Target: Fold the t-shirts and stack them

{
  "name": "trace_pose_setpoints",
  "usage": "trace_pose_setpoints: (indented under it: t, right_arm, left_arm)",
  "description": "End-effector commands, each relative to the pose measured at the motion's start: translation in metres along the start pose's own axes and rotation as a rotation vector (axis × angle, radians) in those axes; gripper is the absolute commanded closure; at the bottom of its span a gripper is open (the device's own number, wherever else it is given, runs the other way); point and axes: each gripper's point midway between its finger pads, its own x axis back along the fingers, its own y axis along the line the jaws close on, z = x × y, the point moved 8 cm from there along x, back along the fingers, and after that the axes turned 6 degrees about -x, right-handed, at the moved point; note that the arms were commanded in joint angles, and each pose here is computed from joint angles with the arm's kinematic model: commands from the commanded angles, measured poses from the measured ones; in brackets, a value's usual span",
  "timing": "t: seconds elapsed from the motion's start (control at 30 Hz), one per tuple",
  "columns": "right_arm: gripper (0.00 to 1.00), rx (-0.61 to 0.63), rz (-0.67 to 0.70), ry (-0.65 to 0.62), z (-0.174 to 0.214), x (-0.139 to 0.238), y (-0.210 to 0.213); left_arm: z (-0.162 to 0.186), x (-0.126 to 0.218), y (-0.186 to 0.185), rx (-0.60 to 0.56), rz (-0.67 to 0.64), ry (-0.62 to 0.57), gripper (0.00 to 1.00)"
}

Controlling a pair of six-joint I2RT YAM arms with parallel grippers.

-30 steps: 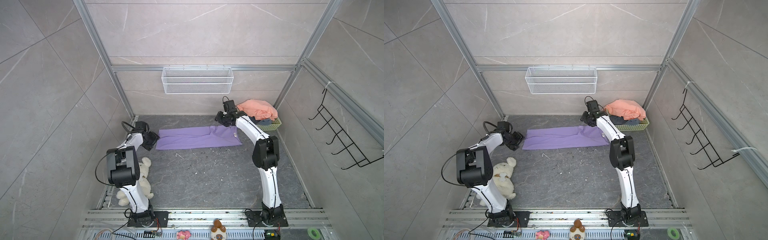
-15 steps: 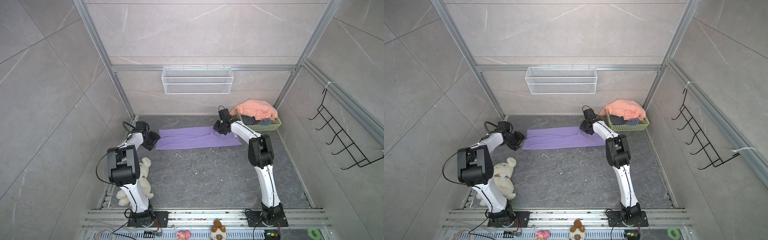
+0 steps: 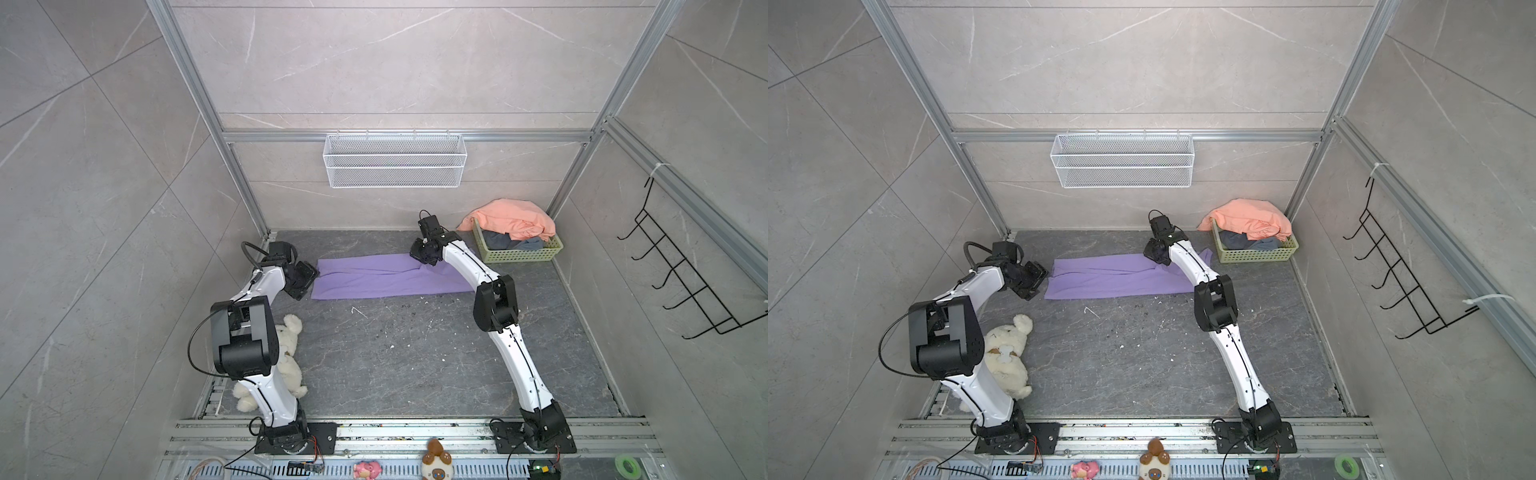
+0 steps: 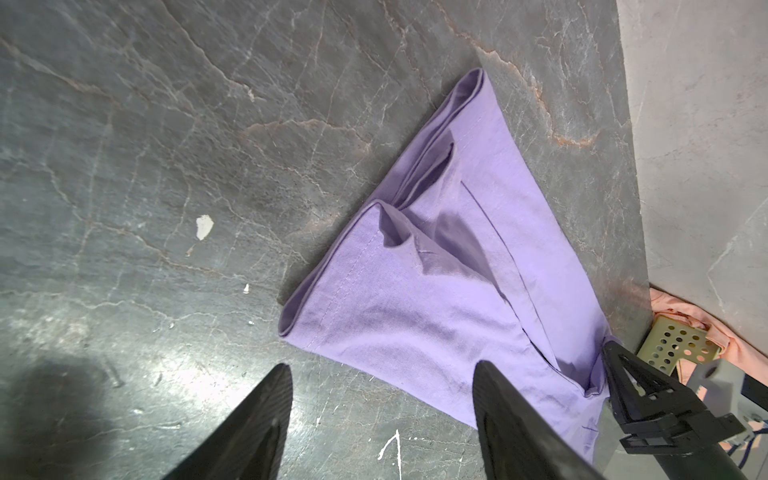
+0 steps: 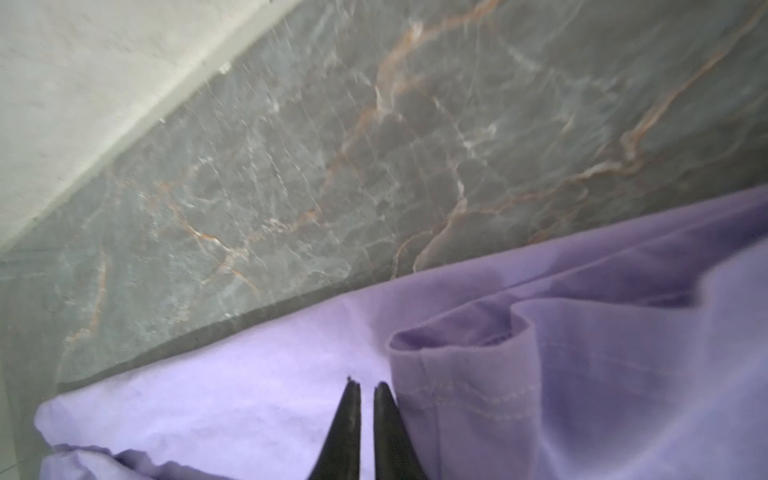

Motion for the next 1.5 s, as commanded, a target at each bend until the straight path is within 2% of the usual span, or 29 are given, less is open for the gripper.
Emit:
trace_pose_setpoints:
  t: [0.0, 0.23, 0.33, 0.47, 0.63, 0.83, 0.9, 1.03, 1.17, 1.47]
  right_arm:
    - [0.88, 0.045, 0.015, 0.028, -0.002, 0.006, -0.003]
    - [0.77, 0.166, -0.079, -0.090, -0.024, 0.082, 0.028]
    - [0.71, 0.161, -0.090, -0.133, -0.025, 0.105, 0.027]
    - [0.62, 0.077, -0.032, -0.158, -0.022, 0.118, 0.007]
    - [0.55, -0.039, 0.049, -0.128, -0.009, 0.113, -0.032]
    - [0.36, -0.137, 0.059, -0.121, 0.004, 0.103, -0.067]
    - [0.35, -0.174, 0.078, -0.106, 0.008, 0.095, -0.078]
    - [0.35, -0.208, 0.114, -0.059, 0.017, 0.075, -0.094]
    - [0.35, -0.213, 0.147, -0.027, 0.017, 0.056, -0.097]
    - [0.36, -0.149, 0.168, 0.025, -0.003, 0.022, -0.078]
  left_arm:
    - [-0.004, 0.017, -0.007, 0.000, 0.027, -0.047, 0.29]
    - [-0.008, 0.012, -0.020, -0.052, 0.097, -0.016, 0.28]
    - [-0.010, 0.006, -0.031, -0.080, 0.124, 0.000, 0.28]
    - [-0.013, -0.005, -0.054, -0.151, 0.142, 0.023, 0.27]
    - [-0.019, -0.033, -0.082, -0.233, 0.137, 0.067, 0.27]
    - [-0.027, -0.074, -0.097, -0.240, 0.149, 0.117, 0.27]
    - [-0.027, -0.086, -0.096, -0.237, 0.136, 0.126, 0.27]
    - [-0.019, -0.107, -0.080, -0.178, 0.058, 0.164, 0.27]
    - [-0.005, -0.110, -0.054, -0.127, -0.046, 0.193, 0.27]
    - [0.066, -0.077, 0.014, 0.031, -0.139, 0.296, 0.27]
